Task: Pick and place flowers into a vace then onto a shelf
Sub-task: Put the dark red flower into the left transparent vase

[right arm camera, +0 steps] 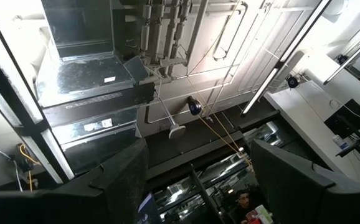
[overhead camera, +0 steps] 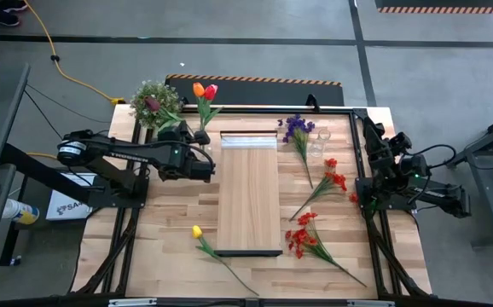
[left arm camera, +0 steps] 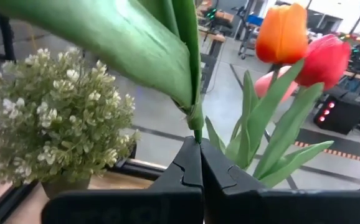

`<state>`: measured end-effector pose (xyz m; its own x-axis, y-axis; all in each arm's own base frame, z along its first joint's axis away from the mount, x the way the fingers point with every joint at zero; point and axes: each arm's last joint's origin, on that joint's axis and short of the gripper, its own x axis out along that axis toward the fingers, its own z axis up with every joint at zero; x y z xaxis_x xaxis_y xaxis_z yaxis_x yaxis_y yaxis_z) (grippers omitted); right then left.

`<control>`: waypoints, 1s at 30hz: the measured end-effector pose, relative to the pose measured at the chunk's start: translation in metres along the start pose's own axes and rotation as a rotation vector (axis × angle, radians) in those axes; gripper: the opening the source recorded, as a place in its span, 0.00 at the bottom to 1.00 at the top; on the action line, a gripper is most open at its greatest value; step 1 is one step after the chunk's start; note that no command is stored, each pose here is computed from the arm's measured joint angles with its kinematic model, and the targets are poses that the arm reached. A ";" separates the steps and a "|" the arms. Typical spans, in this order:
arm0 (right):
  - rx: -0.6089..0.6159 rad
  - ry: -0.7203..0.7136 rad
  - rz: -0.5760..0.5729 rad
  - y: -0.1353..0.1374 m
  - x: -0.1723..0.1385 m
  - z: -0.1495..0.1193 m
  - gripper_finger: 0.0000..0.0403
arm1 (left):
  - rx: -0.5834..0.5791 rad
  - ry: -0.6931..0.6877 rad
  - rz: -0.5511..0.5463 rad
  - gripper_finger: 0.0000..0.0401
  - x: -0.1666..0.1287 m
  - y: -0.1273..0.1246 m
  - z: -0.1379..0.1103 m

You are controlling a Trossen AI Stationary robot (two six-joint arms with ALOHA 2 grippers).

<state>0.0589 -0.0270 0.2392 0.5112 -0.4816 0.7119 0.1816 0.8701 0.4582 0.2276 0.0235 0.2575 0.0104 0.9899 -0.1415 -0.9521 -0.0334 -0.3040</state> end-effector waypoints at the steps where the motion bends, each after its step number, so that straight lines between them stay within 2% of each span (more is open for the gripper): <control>1: 0.000 0.001 0.002 0.000 0.000 0.000 0.67 | -0.005 0.001 0.001 0.05 0.000 0.000 0.000; 20: -0.023 0.064 0.021 -0.001 0.000 -0.005 0.67 | 0.002 0.031 -0.005 0.05 0.002 -0.010 -0.004; 30: -0.025 0.070 0.017 -0.001 0.000 -0.006 0.67 | -0.032 0.014 -0.016 0.05 -0.001 0.005 0.025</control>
<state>0.0636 -0.0272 0.2354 0.5714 -0.4589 0.6804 0.1931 0.8810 0.4320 0.2154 0.0259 0.2799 0.0298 0.9882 -0.1500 -0.9414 -0.0226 -0.3364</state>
